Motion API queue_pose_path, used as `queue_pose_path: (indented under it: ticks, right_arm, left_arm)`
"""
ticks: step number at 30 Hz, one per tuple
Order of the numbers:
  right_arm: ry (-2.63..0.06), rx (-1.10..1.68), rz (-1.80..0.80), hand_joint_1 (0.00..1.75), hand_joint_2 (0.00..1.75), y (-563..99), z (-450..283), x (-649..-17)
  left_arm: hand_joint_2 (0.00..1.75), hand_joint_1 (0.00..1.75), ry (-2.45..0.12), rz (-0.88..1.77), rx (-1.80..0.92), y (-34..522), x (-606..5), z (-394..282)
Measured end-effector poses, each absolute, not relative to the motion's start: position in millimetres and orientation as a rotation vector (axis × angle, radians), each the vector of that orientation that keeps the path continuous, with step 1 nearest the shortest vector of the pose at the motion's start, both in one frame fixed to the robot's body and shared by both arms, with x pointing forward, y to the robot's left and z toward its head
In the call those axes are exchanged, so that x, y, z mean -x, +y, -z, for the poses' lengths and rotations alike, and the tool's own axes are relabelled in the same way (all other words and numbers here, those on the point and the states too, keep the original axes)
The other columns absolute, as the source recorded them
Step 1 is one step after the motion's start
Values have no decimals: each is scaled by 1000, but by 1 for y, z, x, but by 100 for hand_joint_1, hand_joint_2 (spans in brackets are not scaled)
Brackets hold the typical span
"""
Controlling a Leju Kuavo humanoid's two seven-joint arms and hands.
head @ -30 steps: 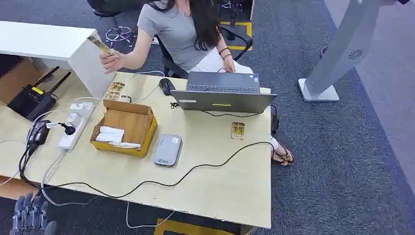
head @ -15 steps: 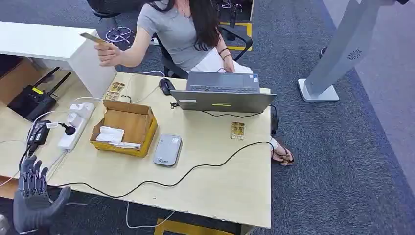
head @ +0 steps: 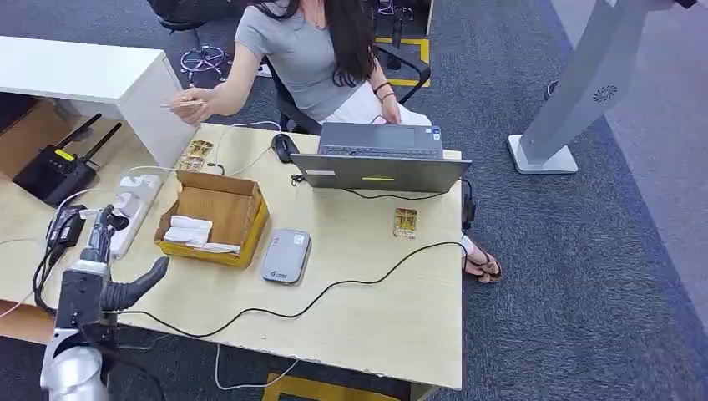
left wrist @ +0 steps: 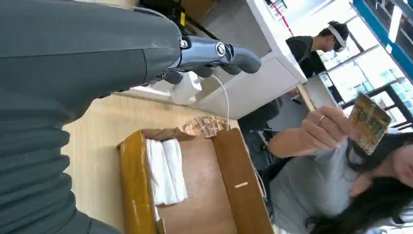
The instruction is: Pass the card to the sensor for recognition and then transmit it.
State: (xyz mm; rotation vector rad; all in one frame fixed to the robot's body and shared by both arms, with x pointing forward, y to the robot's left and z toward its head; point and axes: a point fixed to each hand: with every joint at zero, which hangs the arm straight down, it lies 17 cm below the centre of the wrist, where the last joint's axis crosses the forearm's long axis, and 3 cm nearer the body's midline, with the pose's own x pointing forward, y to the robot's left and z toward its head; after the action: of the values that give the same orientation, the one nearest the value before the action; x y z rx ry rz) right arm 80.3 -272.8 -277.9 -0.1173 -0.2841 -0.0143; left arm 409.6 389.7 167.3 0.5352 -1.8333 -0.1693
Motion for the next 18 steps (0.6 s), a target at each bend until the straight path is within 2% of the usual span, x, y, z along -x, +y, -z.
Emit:
queue_pose_path:
  ticks: [18]
  right_arm:
    - [-270,71,-124,0,0,-249,277,-84]
  left_arm:
    - [175,0,-1664,527,-1018,396,-501,-208]
